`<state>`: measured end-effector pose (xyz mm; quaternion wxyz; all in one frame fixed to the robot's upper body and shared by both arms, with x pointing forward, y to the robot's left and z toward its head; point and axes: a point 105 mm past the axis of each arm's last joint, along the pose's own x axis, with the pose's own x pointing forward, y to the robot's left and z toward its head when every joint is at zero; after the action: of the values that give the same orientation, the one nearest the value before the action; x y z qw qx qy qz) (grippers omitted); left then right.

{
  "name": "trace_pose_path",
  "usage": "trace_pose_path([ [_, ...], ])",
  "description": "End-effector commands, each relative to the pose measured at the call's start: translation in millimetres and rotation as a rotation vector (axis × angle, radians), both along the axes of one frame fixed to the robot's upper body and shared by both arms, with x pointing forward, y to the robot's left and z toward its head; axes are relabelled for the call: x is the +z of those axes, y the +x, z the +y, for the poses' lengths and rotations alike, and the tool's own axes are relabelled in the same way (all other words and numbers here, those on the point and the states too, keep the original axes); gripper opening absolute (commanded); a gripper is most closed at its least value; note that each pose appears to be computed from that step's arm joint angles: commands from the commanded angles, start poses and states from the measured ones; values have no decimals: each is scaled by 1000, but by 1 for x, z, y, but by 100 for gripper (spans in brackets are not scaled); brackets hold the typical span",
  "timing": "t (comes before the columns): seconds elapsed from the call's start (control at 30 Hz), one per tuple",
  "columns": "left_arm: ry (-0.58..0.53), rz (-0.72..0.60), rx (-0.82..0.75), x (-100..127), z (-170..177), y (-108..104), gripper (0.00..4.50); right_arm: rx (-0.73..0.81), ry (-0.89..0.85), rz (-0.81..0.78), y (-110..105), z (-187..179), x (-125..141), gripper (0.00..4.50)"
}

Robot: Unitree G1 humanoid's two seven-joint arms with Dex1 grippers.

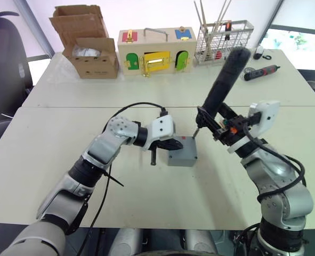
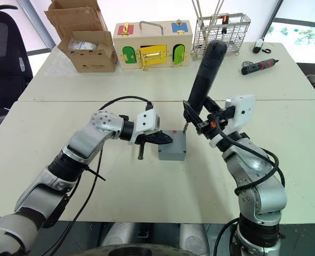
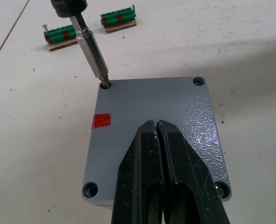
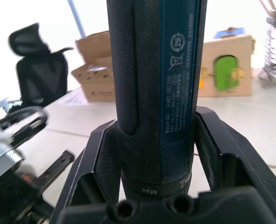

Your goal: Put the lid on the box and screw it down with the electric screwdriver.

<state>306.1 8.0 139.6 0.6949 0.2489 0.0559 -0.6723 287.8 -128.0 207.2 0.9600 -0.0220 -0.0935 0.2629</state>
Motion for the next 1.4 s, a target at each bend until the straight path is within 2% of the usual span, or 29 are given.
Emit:
trace_pose_path([
  [0.03,16,-10,-4,-4,-3,-3,0,70,-57,75,2,16,-22,190],
  [0.27,28,2,6,-8,0,-5,0,75,-80,121,5,20,-40,190],
  [0.6,58,14,15,-13,6,-7,0,9,-72,198,0,7,-74,190],
  [1.4,56,4,23,-10,11,-5,0,13,-64,198,0,13,-77,190],
])
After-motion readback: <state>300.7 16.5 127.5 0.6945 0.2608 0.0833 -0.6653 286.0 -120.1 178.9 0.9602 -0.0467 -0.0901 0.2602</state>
